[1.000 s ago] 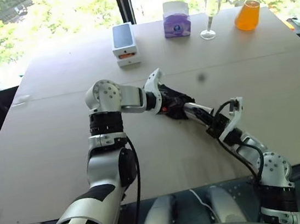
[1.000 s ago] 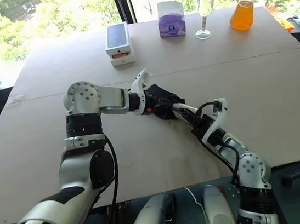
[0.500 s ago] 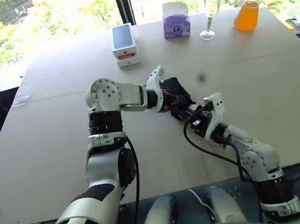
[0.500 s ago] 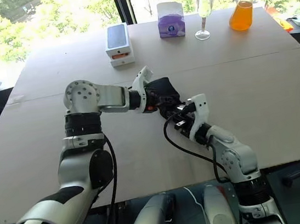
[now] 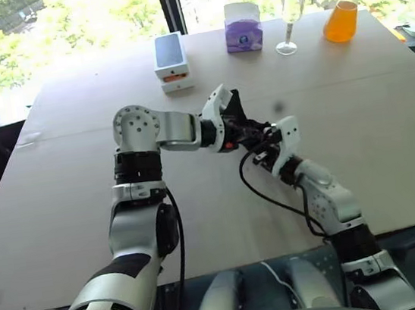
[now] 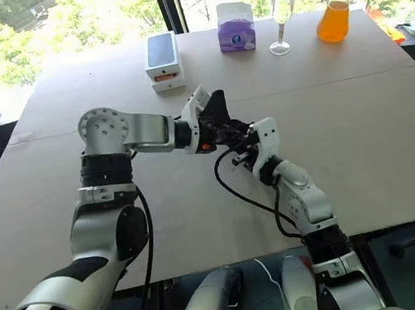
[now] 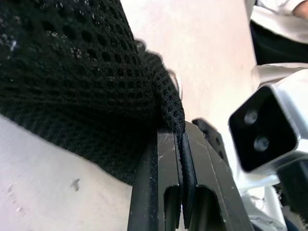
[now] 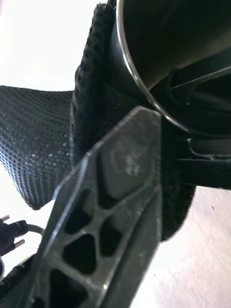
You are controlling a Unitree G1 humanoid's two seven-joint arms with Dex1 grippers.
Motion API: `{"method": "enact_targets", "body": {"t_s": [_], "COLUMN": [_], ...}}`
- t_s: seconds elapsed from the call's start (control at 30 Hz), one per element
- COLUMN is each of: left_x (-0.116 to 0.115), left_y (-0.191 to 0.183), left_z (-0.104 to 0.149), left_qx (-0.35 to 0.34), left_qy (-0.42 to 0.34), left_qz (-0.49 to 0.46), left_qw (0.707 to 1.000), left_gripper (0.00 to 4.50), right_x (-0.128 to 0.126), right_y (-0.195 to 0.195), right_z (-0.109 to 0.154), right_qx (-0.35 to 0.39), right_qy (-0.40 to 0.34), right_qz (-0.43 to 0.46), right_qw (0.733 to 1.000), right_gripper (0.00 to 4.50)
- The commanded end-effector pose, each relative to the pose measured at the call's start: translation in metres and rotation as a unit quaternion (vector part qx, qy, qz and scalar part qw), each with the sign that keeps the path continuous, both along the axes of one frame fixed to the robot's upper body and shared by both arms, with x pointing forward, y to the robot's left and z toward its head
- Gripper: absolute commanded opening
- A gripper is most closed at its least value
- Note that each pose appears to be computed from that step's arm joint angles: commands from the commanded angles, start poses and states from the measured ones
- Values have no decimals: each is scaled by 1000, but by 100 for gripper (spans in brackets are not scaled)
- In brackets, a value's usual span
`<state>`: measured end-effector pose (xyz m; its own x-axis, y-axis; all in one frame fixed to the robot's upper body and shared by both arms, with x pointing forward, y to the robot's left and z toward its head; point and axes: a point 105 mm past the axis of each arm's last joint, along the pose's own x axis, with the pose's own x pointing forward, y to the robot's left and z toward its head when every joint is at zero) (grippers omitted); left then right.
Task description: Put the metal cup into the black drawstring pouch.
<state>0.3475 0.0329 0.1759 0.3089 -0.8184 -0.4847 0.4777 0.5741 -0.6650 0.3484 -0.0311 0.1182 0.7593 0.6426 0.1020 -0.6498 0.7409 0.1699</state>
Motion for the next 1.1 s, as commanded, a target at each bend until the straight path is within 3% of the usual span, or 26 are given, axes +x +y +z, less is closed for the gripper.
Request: {"method": "enact_targets", "body": {"t_s": [0.03,0.17,0.4,0.63,0.93,1.1], "left_x": [-11,-9,-3,-12,-17,-9], "left_y": [-16,-16,-24,-5,-17,1], "left_z": [3,6,21,16,14,5], "left_qx": [-26,-30,-46,-27,-49,-66], "left_qy": [13,13,2,-32,-13,14], "left_qz": [-36,-24,-13,-22,-35,8], "left_qw": [999,999,999,999,998,998], "left_gripper": [0,0,0,0,0,0], "right_x": [-3,-9,-10,28,8,3], "right_y": [29,49,52,10,26,-12], "right_z": [34,33,25,41,54,60], "right_qx": [-59,-149,-188,-65,-28,123], "right_qy": [-108,-179,-204,-117,-136,-73], "right_qz": [43,90,119,5,61,35], "right_qw": [991,968,953,991,989,989], "right_gripper": [8,8,8,8,8,8]}}
